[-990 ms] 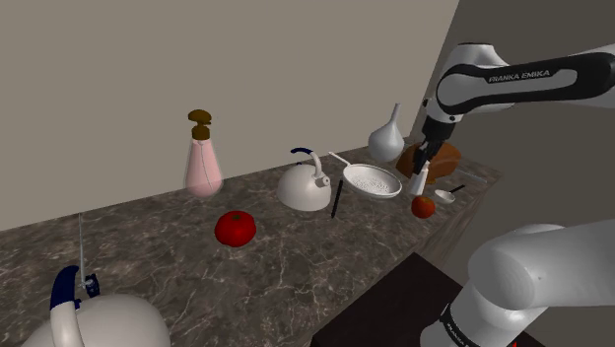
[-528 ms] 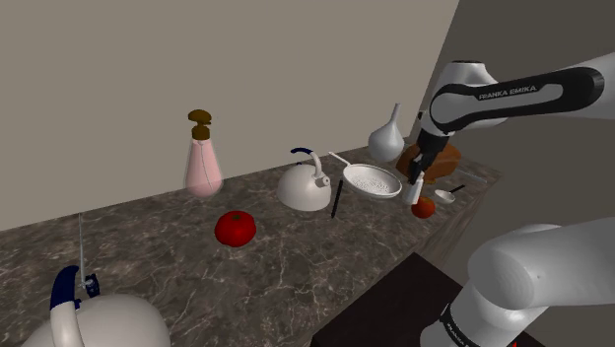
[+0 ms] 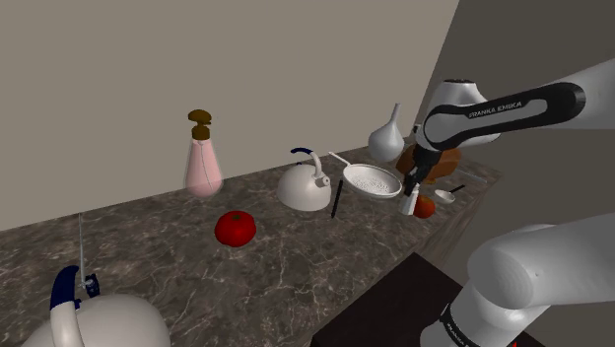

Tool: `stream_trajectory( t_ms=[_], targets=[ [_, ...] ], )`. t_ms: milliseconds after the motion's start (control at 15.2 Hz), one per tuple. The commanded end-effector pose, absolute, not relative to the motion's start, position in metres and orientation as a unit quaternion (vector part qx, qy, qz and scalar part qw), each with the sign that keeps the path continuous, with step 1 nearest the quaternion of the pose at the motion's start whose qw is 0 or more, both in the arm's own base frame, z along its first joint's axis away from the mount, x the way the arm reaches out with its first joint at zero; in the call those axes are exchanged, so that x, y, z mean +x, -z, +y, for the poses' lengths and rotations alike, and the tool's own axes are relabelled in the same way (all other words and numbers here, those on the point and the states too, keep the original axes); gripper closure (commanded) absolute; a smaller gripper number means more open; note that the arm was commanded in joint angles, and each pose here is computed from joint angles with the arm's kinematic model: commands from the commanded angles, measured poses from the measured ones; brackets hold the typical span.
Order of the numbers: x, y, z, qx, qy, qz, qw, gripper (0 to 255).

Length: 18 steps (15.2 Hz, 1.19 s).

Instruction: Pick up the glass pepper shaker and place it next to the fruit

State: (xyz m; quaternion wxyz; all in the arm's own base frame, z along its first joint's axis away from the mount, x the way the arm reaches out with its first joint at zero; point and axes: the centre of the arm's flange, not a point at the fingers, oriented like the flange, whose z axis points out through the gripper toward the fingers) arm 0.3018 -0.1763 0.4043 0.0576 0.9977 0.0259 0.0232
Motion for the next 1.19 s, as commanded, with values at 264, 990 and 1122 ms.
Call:
stream_trajectory(
  t_ms=[264, 990, 1122],
  targets=[
    [0.303, -0.373, -0.177, 0.998, -0.024, 0.026, 0.058, 255],
    [0.303, -0.367, -0.177, 0.998, -0.024, 0.026, 0.058, 0],
    [0.303, -0.367, -0.177, 0.998, -0.024, 0.026, 0.058, 0]
  ],
)
